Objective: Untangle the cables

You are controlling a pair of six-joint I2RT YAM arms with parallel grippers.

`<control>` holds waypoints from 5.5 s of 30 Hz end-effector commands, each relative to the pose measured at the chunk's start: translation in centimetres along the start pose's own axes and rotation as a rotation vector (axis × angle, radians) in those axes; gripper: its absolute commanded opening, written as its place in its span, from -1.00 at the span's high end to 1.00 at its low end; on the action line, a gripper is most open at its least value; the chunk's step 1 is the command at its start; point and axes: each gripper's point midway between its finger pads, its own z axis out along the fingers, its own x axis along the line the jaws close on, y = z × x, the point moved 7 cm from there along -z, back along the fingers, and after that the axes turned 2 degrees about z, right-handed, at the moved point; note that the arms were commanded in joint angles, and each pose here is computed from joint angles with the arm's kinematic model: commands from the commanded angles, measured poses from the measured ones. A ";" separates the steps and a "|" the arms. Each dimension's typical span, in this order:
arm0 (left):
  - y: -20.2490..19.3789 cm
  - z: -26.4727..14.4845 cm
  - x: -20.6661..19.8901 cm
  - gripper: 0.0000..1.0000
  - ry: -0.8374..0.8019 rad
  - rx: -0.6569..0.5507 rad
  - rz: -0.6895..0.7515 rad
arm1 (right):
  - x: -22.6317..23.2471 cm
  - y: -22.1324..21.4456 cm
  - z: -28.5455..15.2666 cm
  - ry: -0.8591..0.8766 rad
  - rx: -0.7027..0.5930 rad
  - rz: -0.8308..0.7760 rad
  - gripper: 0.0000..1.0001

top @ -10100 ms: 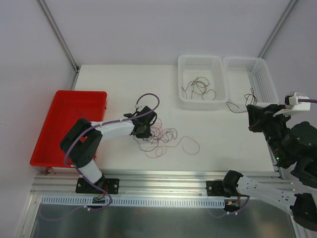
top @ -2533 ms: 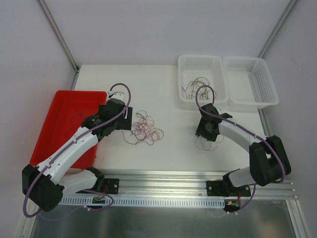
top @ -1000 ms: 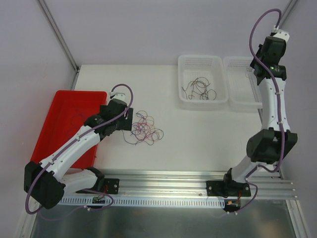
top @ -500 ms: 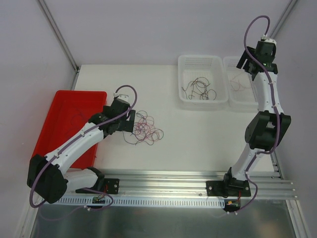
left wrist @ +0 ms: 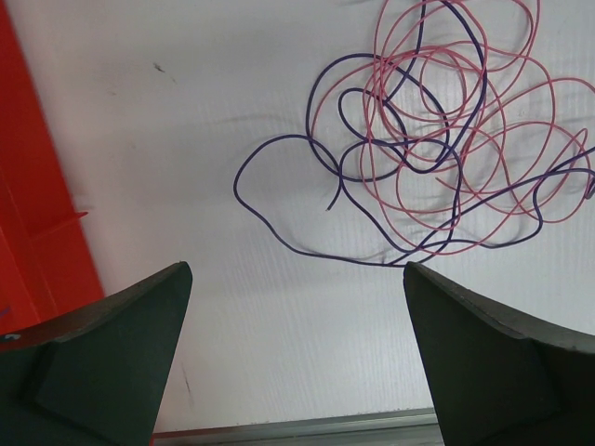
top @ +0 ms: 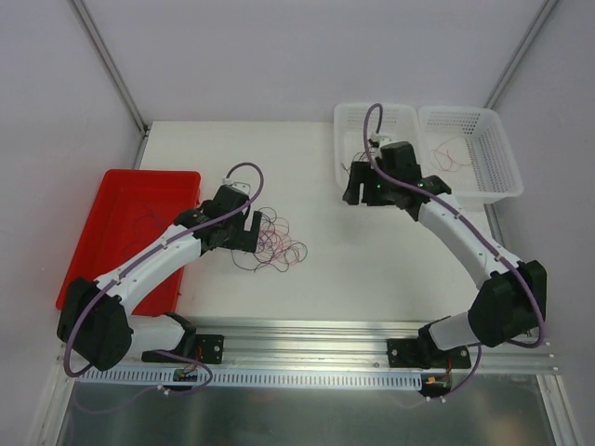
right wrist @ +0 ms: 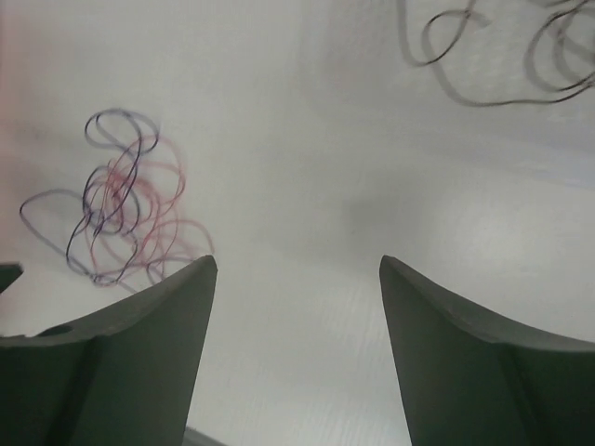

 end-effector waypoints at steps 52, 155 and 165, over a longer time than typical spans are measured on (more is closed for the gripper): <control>0.7 1.1 -0.6 -0.95 -0.022 0.034 -0.018 | 9.0 -1.3 -16.0 0.265 -0.205 -0.322 0.99; 11.5 -25.0 -1.2 1.00 -0.183 -0.858 -0.014 | -0.5 -11.5 5.3 -0.069 0.247 -0.026 0.99; 14.9 -30.0 6.7 1.00 0.368 -0.932 -0.123 | -9.9 -10.2 -3.3 -0.306 0.158 0.271 0.99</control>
